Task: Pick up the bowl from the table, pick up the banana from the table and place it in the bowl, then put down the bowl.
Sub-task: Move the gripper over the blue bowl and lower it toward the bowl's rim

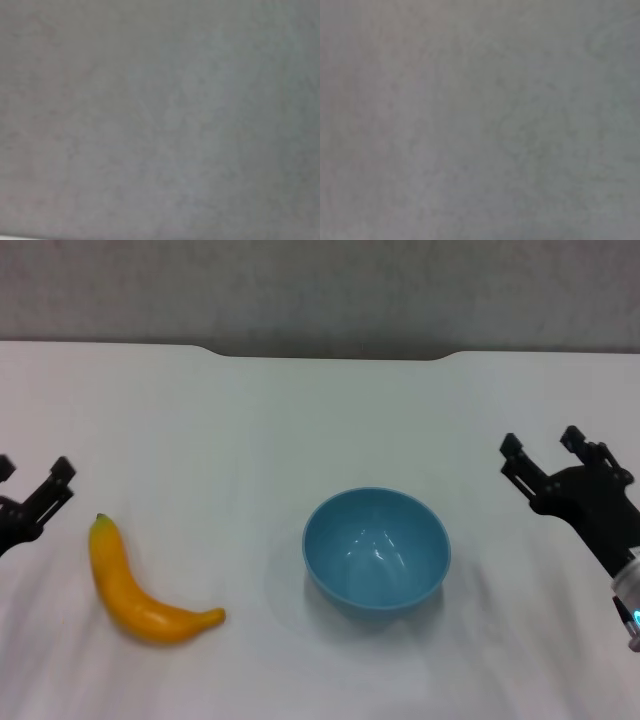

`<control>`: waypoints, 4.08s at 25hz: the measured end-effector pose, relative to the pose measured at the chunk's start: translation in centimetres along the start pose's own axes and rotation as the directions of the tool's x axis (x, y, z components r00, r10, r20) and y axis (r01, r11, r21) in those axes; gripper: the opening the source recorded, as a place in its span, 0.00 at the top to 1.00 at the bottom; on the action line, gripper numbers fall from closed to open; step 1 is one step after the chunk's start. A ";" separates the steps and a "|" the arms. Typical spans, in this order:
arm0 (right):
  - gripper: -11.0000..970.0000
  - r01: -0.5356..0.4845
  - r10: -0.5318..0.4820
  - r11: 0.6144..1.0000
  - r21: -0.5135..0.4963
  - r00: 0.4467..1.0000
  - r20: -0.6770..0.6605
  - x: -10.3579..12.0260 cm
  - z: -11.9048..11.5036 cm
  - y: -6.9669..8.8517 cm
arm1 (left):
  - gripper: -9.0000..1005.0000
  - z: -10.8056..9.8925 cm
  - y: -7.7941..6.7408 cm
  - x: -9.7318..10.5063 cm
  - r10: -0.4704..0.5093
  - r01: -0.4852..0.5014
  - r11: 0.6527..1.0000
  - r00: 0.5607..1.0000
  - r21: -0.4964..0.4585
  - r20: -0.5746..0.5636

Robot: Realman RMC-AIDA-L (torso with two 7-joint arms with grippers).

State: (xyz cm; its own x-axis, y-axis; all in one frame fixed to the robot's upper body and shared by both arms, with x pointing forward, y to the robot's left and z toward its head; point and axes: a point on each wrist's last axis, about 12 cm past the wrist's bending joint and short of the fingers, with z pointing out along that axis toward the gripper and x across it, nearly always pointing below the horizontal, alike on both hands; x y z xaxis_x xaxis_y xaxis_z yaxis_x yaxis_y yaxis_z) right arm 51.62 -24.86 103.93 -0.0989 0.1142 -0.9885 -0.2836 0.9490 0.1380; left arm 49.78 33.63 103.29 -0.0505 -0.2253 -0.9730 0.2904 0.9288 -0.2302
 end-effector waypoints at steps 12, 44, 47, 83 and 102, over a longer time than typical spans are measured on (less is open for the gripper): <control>0.13 0.114 -0.111 0.993 0.003 0.967 -0.229 -5.1 1.6 1.9 | 0.11 1.4 -1.5 -4.2 0.001 -0.006 1.000 0.983 -0.031 -0.182; 0.13 0.044 -0.024 0.999 0.019 0.808 -0.589 -6.9 4.8 3.6 | 0.11 2.4 -4.5 -5.4 0.157 -0.252 0.922 0.938 -0.295 -0.310; 0.13 0.026 -0.006 0.999 0.025 0.787 -0.616 -5.9 4.9 3.8 | 0.11 2.4 -4.4 -5.4 0.159 -0.256 0.919 0.937 -0.301 -0.312; 0.26 -0.019 0.032 0.999 0.026 0.709 -0.704 -0.9 6.3 4.3 | 0.11 2.9 -4.8 -4.7 0.186 -0.284 0.920 0.923 -0.270 -0.336; 0.56 -0.007 -0.005 1.000 -0.015 0.730 -0.684 -0.5 5.8 4.6 | 0.11 2.7 -4.8 -4.6 0.193 -0.293 0.917 0.920 -0.269 -0.342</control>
State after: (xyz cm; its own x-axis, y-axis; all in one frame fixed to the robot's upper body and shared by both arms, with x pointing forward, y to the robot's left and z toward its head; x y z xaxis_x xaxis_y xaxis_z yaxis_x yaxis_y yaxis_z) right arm 55.86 -18.87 104.68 -0.7228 -0.1225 -0.6801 -0.2971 0.9436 0.1458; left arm 51.20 29.41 108.90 -0.3174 0.0729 -0.9455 0.0239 0.9973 0.0689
